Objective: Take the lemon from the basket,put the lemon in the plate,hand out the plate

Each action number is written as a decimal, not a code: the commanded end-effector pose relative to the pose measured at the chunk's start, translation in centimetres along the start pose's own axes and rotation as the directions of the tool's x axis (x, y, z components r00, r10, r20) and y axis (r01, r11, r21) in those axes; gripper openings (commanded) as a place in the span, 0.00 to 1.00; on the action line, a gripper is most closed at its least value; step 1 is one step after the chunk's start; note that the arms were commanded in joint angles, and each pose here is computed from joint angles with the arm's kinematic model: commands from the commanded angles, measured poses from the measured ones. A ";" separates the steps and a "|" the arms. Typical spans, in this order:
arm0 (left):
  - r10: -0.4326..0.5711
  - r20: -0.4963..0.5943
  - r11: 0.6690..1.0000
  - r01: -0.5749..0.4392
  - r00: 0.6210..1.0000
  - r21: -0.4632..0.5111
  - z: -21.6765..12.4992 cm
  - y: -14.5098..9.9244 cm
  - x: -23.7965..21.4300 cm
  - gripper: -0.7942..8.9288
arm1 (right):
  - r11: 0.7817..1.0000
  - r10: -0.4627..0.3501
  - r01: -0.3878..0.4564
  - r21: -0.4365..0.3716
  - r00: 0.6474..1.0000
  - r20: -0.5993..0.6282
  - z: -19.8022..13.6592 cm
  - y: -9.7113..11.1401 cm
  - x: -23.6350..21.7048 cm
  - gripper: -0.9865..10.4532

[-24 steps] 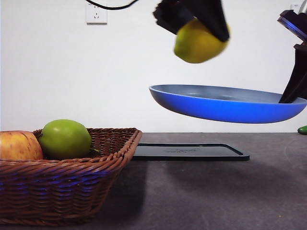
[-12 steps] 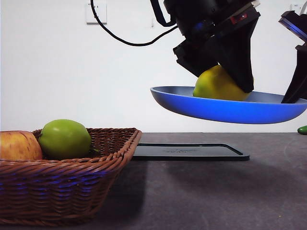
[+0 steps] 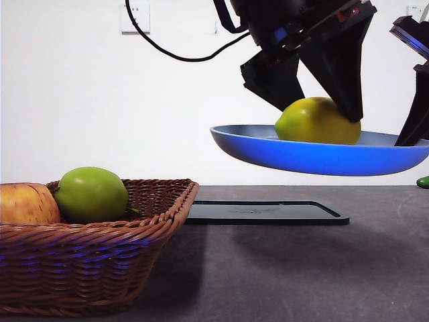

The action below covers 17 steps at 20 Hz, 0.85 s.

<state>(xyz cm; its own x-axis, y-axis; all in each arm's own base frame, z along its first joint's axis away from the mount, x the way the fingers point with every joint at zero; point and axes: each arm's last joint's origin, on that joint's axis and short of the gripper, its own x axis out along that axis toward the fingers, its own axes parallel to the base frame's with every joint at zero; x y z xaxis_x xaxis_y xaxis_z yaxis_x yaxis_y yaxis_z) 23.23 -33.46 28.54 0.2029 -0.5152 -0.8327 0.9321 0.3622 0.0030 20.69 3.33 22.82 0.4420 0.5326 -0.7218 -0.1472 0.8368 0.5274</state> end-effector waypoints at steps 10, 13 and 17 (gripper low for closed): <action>0.057 0.171 0.998 -0.050 0.984 -0.042 -1.8 -1.2 -14.6 0.45 | 1.000 -0.017 0.017 0.007 0.998 -0.063 8.1 0.3 3.0 0.09; 0.062 0.203 0.997 -0.051 0.977 -0.060 -2.9 -2.0 -17.7 0.45 | 0.998 -0.066 0.066 0.005 0.996 -0.065 11.7 -0.1 4.9 0.09; 0.075 0.267 0.996 -0.058 0.961 -0.071 -3.9 -2.7 -20.6 0.45 | 0.998 -0.066 0.066 0.005 0.996 -0.062 15.9 -0.9 8.1 0.09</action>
<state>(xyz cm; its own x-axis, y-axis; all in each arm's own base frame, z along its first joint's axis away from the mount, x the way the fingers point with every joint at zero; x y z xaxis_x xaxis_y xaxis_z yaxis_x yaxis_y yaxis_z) 15.36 -20.42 43.27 0.3489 -0.6670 -0.6583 0.8953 0.4447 0.0239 37.93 4.75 23.43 0.3839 0.4743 -0.7922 -0.0968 0.8739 0.4763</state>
